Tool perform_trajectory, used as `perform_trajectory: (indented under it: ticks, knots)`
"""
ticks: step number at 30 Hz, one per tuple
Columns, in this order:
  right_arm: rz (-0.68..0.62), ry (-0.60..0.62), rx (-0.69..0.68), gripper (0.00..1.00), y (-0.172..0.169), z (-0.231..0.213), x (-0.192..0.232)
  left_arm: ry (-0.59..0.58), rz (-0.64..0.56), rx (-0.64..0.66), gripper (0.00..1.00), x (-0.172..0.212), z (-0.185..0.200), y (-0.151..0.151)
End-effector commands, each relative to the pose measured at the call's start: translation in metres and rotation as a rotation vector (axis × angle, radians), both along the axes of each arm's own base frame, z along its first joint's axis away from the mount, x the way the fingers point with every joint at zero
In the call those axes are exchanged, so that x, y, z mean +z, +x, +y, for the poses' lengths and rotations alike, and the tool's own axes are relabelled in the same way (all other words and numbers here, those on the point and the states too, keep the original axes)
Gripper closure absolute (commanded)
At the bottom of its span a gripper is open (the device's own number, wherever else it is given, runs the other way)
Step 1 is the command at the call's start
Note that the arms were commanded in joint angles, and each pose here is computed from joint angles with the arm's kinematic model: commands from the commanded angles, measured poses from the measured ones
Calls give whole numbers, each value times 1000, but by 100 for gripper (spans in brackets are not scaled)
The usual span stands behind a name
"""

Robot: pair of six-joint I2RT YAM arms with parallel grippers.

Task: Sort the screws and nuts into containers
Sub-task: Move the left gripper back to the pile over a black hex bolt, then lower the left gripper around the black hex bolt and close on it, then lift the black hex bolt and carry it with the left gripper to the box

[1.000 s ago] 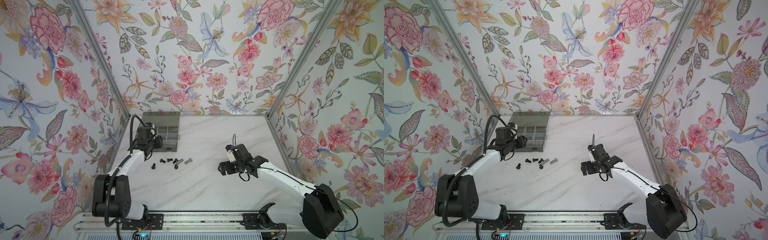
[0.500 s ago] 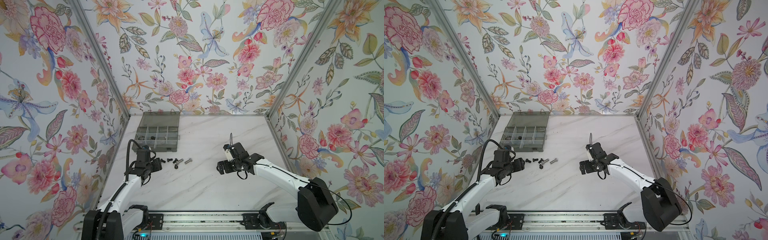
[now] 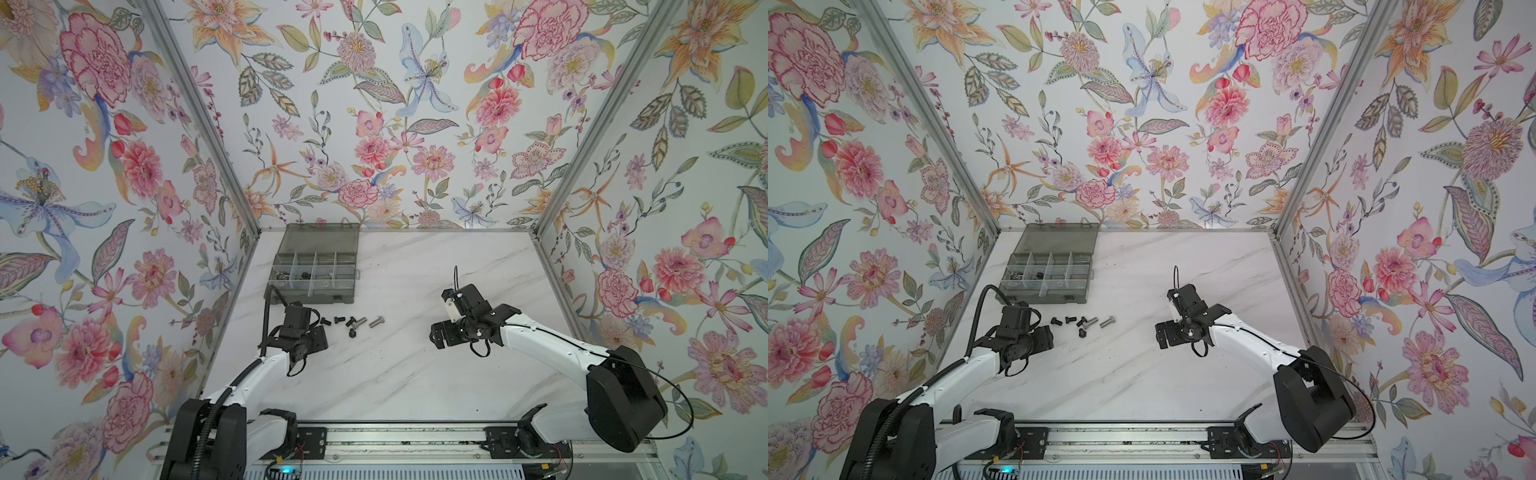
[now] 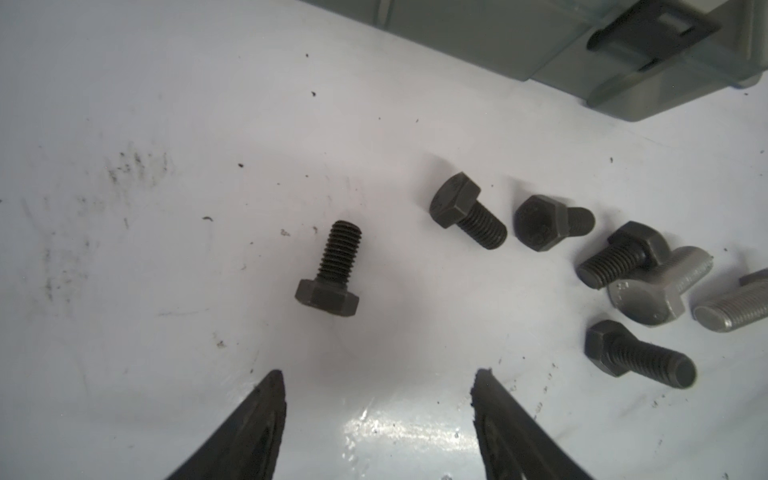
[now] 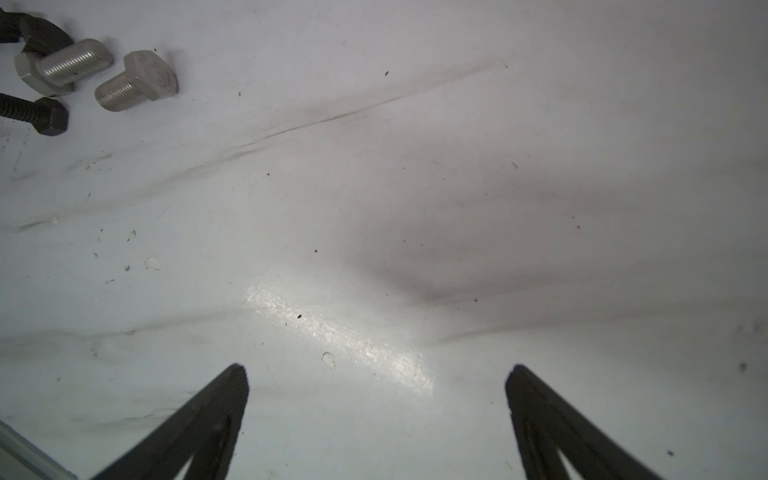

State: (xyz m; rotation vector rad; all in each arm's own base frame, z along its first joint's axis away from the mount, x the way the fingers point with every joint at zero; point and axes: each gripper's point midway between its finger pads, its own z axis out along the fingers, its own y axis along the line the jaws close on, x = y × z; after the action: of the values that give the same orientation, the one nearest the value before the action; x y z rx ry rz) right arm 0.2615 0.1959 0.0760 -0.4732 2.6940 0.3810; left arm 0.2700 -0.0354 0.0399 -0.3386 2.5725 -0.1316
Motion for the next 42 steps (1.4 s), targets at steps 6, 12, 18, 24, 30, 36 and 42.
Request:
perform_trajectory:
  ticks: [6, 12, 18, 24, 30, 36, 42]
  knots:
    - [1, -10, 14, 1, 1, 3, -1, 60, -11, 13, 26, -1, 13, 27]
    - [-3, -16, 10, 1, -2, 0, -2, 69, 4, 16, 26, -8, 20, 33]
    - [-1, -15, 7, 1, -1, 0, -3, 74, 20, -1, 33, -13, 20, 36]
    - [-1, -17, 7, 1, -2, -1, -3, 77, 25, -3, 40, -17, 20, 36]
    - [-6, -16, 5, 1, -2, -2, -2, 71, 36, -12, 51, -20, 19, 35]
    - [-11, -14, 2, 1, -2, -2, 0, 57, 31, -19, 65, -19, 16, 34]
    - [-13, -12, 1, 1, -1, -2, 1, 35, 17, -11, 86, -17, 14, 30]
